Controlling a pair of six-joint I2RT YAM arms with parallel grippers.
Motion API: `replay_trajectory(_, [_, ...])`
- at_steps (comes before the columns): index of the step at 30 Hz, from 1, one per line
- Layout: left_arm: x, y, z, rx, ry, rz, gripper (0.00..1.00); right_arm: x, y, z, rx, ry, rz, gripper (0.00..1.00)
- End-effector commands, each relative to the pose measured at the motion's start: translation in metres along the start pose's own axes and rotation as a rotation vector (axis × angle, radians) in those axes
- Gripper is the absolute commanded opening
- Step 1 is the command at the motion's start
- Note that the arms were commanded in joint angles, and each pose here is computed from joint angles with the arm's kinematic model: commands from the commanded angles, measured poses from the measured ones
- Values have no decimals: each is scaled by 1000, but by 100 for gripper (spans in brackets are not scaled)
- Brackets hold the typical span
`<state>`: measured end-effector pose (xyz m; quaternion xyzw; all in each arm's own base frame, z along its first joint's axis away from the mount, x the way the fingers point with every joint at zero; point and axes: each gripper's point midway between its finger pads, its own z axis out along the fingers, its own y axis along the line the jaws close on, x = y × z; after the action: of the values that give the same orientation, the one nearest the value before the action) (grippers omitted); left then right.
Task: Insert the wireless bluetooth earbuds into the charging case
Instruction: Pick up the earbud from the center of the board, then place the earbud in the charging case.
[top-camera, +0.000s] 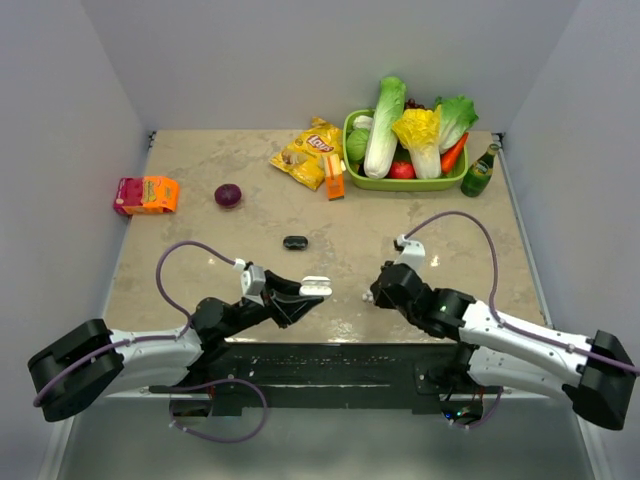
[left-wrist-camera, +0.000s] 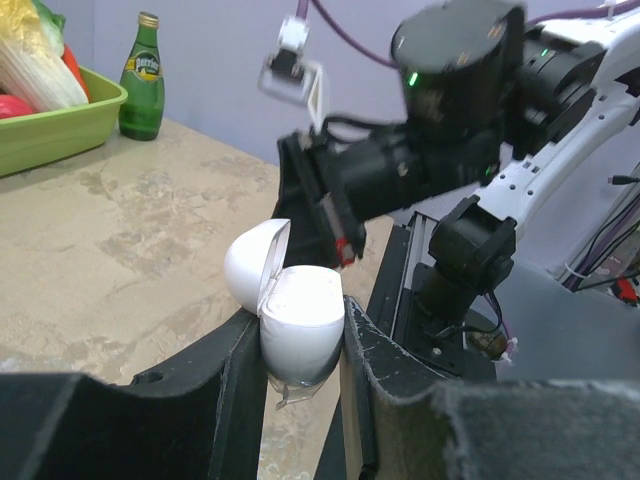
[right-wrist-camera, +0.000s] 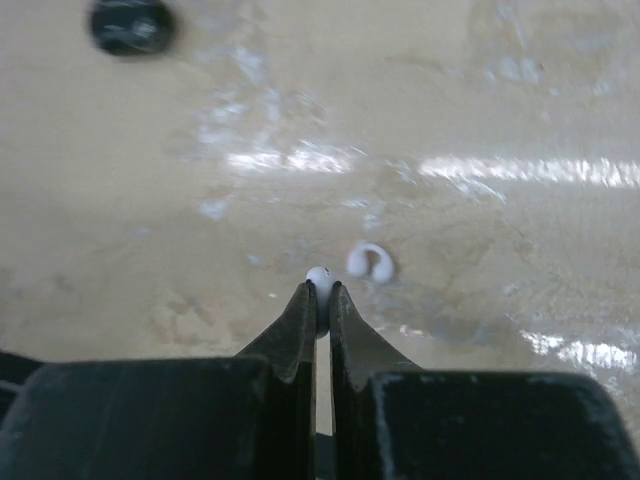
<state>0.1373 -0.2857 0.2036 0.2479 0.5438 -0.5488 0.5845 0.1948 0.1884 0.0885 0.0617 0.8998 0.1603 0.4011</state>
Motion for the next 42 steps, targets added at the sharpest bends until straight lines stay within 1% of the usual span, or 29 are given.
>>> replay_trajectory(1, [9,-1,-41,-7,-58,21,0,-63,51,-47,-184,-66,-185,0])
replay_trajectory(2, [8,-1,-41,-8,-59,25,0,-65,62,-56,-229,-40,-222,0])
replay_trajectory(3, [8,0,-41,-10,-57,30,0,-84,78,-71,-275,-61,-268,0])
replay_trajectory(4, [10,0,-40,-8,-46,37,0,-80,76,-73,-253,-17,-324,0])
replay_trajectory(5, [9,-1,-41,-3,-49,43,0,-83,82,-79,-267,-5,-357,0])
replay_trajectory(6, [10,-1,-40,-2,-46,46,0,-94,98,-95,-318,-28,-415,0])
replay_trajectory(7, [16,1,-41,-12,-20,41,0,-93,102,-101,-334,-21,-459,0])
replay_trajectory(8, [14,1,-42,-13,-27,39,0,-93,110,-108,-361,-24,-496,0])
replay_trajectory(9, [15,0,-43,-13,-22,32,0,-91,127,-124,-445,-35,-575,0])
replay_trajectory(11, [16,-4,-46,6,-23,17,0,-84,139,-137,-511,-28,-686,0])
replay_trajectory(12, [16,-6,-46,22,-21,18,0,-83,147,-145,-558,-23,-717,0])
replay_trajectory(14, [17,-16,-46,74,-7,15,0,-74,149,-147,-577,6,-803,0])
replay_trajectory(15, [16,-19,-44,93,-4,17,0,-75,152,-151,-588,5,-821,0])
replay_trajectory(17, [24,-25,-43,133,40,13,0,-68,152,-154,-607,27,-880,0])
replay_trajectory(21, [30,-37,-43,212,87,0,0,-67,153,-162,-642,28,-927,0])
replay_trajectory(22, [31,-44,-44,250,94,2,0,-63,151,-162,-648,46,-944,0])
replay_trajectory(24, [35,-48,-40,284,125,-7,0,-63,150,-160,-640,50,-964,0])
replay_trajectory(25, [43,-52,-41,317,165,-17,0,-61,149,-161,-644,57,-974,0])
replay_trajectory(28, [50,-57,-37,360,213,-35,0,-58,151,-168,-686,61,-987,0])
replay_trajectory(31, [53,-59,-36,375,231,-53,0,-52,154,-176,-738,83,-992,0])
replay_trajectory(32, [54,-60,-36,380,235,-55,0,-51,154,-178,-754,80,-1025,0])
replay_trajectory(33, [48,-61,-30,392,222,-51,0,-48,155,-180,-770,92,-1029,0])
replay_trajectory(38, [45,-67,-25,442,243,-65,0,-26,153,-181,-812,161,-1091,0])
replay_trajectory(42, [36,-72,-18,476,239,-78,0,-17,160,-186,-842,165,-1104,0])
